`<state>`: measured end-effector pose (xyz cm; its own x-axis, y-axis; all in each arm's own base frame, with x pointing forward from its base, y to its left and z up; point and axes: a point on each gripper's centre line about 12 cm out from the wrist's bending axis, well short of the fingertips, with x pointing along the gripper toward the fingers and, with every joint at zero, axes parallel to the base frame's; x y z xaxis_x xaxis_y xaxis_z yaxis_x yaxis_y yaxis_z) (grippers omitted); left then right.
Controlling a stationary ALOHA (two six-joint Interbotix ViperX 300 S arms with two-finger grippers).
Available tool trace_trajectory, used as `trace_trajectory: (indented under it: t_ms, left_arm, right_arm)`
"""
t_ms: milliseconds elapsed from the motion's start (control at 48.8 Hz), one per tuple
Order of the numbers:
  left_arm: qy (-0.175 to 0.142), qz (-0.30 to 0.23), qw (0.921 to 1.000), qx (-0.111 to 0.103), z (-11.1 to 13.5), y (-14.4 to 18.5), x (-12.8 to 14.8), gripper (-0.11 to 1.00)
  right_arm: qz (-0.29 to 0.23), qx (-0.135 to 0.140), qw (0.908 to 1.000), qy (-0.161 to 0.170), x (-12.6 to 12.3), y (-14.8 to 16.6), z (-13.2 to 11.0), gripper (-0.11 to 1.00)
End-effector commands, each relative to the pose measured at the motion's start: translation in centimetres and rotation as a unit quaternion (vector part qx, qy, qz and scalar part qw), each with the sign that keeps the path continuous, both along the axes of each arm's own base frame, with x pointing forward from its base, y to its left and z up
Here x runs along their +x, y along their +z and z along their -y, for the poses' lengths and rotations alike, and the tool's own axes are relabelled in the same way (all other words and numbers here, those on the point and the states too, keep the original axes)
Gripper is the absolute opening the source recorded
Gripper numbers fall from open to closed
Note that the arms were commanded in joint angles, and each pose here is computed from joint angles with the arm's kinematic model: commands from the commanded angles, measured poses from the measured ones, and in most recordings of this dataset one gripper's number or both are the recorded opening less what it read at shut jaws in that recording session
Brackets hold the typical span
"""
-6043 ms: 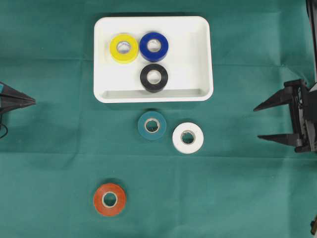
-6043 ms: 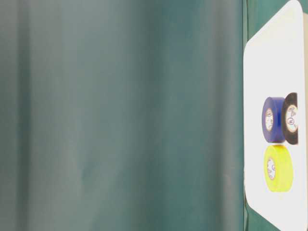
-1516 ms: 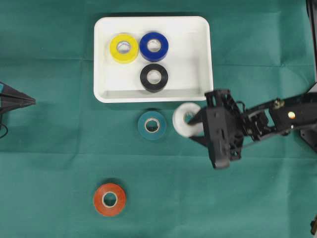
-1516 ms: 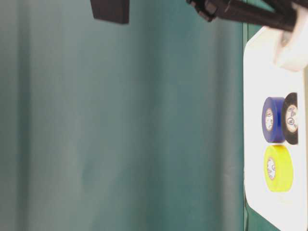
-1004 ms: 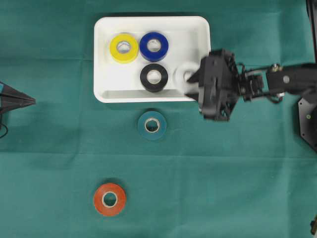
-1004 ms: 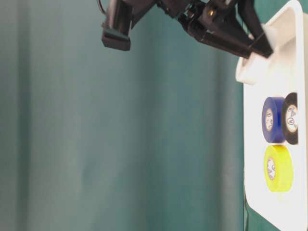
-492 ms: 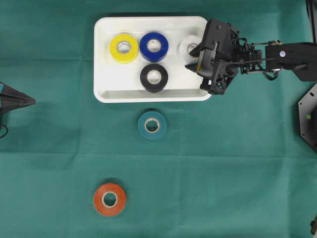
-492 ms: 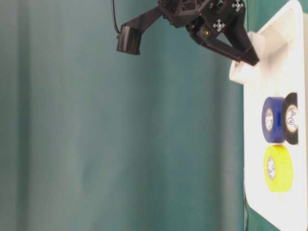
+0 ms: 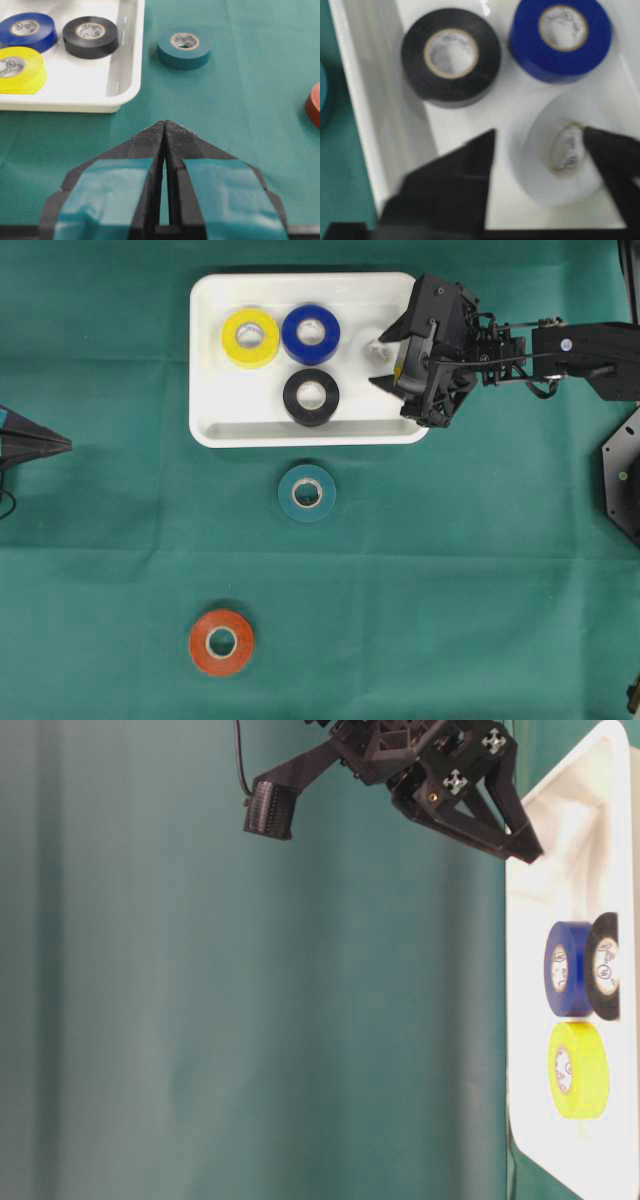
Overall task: Put the tape into the white case with the right arm.
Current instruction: 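Lift the white roll and place it in the tray's right side, then open the right gripper and withdraw it to the right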
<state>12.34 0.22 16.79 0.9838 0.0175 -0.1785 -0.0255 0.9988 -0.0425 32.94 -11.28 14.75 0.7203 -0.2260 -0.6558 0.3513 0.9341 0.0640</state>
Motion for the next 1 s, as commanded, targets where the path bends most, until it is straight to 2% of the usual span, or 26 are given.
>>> trace_trajectory:
  t_ms: [0, 61, 102, 184, 594, 983]
  left_arm:
    - [0.001, 0.005, 1.0, 0.002, 0.0, 0.4, 0.1, 0.0]
    - [0.001, 0.005, 1.0, 0.001, 0.0, 0.4, 0.1, 0.0]
    - [0.001, 0.005, 1.0, 0.002, 0.0, 0.4, 0.1, 0.0]
    - [0.001, 0.005, 1.0, 0.002, 0.0, 0.4, 0.1, 0.0]
    - [0.001, 0.006, 1.0, 0.002, 0.0, 0.5, 0.1, 0.0]
    - [0.002, 0.006, 1.0, 0.001, 0.0, 0.5, 0.1, 0.0]
  right_arm:
    - [0.015, -0.006, 0.9999, -0.001, 0.5, 1.1, 0.2, 0.52]
    - [0.015, -0.006, 0.9999, -0.001, 0.5, 1.1, 0.2, 0.71]
    - [0.014, -0.005, 0.9999, -0.001, 0.5, 1.0, 0.2, 0.76]
    - [0.014, -0.005, 0.9999, -0.001, 0.3, 1.1, 0.2, 0.72]
    - [0.013, -0.009, 0.9998, -0.008, -2.9, 1.8, -0.8, 0.72]
    - [0.034, -0.004, 0.9993, -0.017, -9.7, 1.7, -3.2, 0.71]
